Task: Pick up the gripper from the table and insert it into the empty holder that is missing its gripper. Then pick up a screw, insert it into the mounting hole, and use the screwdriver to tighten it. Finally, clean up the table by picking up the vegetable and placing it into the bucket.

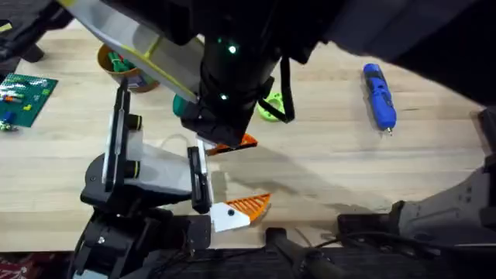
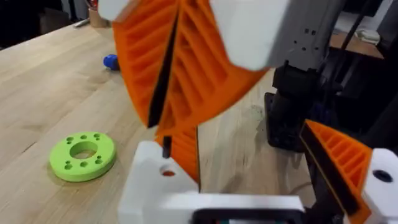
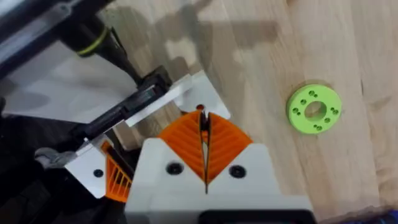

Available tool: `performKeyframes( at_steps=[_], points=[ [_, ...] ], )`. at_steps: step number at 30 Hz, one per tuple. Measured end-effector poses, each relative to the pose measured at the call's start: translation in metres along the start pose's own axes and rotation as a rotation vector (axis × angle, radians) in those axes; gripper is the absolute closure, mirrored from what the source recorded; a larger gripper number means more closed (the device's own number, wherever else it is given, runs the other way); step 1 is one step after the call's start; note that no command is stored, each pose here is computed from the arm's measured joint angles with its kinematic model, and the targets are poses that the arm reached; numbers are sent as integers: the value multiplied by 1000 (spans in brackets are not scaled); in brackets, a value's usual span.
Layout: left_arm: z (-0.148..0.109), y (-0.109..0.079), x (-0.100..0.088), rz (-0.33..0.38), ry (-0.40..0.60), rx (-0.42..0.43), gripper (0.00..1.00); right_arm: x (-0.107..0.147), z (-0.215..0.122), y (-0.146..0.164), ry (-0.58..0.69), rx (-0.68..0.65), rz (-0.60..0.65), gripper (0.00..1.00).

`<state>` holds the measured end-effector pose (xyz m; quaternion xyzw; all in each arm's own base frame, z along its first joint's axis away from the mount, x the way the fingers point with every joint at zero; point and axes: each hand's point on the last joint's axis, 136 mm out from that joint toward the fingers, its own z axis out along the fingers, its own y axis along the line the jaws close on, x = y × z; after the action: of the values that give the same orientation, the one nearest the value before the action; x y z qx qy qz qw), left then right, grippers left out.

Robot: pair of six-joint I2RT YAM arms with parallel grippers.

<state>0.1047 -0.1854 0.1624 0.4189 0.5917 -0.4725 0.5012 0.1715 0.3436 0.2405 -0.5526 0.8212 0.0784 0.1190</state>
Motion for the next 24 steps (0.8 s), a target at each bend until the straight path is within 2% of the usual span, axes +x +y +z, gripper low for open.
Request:
performKeyframes(
  at_steps=[24],
  points=[
    [0, 0, 0, -5, 0, 0, 15, -2, 12, 1, 24, -8, 1, 994]
  ],
)
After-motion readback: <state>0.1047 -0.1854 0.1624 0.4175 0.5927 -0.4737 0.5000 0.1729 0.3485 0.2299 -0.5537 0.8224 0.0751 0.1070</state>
